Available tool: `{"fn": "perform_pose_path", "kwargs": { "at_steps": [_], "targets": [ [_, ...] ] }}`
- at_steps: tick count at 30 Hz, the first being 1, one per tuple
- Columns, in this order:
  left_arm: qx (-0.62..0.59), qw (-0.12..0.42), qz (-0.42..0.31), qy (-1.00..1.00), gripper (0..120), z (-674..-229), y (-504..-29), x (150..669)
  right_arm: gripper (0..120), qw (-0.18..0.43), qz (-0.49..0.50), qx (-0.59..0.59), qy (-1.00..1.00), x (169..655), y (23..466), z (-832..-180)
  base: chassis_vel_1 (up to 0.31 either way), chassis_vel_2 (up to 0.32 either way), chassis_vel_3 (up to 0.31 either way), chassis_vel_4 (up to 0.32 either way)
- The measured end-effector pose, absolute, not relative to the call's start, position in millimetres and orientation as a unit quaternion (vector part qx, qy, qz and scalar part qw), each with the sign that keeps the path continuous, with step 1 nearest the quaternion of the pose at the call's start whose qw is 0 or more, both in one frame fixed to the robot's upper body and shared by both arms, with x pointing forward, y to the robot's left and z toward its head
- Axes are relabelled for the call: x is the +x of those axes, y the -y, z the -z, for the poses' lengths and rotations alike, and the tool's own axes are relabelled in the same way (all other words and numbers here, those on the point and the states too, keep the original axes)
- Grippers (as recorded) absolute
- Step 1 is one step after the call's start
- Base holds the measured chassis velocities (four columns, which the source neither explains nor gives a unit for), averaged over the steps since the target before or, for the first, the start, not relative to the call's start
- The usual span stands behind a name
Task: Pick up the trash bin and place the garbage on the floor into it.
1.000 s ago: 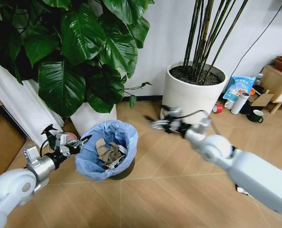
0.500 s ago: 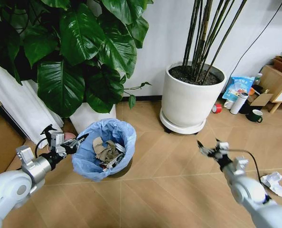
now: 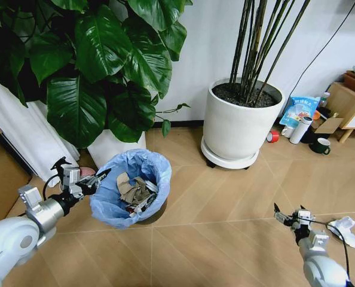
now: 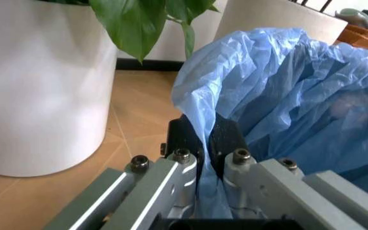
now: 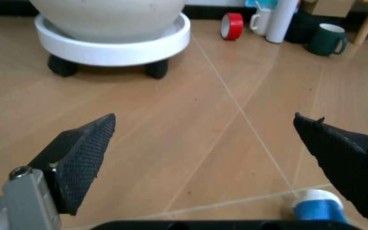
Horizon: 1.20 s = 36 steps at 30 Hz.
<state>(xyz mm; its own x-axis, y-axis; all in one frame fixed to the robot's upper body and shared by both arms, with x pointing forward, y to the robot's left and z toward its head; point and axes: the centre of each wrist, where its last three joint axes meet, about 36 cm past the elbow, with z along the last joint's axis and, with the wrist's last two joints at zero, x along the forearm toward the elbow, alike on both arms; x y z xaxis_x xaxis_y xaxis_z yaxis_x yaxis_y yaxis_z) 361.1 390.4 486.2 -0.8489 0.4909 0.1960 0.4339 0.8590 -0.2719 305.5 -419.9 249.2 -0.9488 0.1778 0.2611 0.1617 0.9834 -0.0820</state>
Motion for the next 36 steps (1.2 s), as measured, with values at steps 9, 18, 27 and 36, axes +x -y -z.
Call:
{"fn": "perform_pose_path", "kwargs": {
  "at_steps": [9,18,27,36],
  "targets": [
    [-0.232,0.122,-0.112,0.959,0,-483,-396,354,100,0.05,0.008,-0.062,0.997,310,394,-237,0.0,0.0,0.0,0.0],
    [-0.221,0.117,-0.116,0.961,0,-478,-401,350,100,-0.029,-0.014,-0.038,0.999,305,406,-250,0.0,0.0,0.0,0.0],
    [-0.209,0.108,-0.126,0.964,0,-472,-401,348,100,-0.09,-0.027,-0.023,0.995,296,411,-267,0.0,0.0,0.0,0.0],
    [-0.195,0.094,-0.132,0.967,0,-470,-408,344,100,-0.132,-0.028,-0.007,0.991,292,397,-290,0.0,0.0,0.0,0.0]
  ]
}}
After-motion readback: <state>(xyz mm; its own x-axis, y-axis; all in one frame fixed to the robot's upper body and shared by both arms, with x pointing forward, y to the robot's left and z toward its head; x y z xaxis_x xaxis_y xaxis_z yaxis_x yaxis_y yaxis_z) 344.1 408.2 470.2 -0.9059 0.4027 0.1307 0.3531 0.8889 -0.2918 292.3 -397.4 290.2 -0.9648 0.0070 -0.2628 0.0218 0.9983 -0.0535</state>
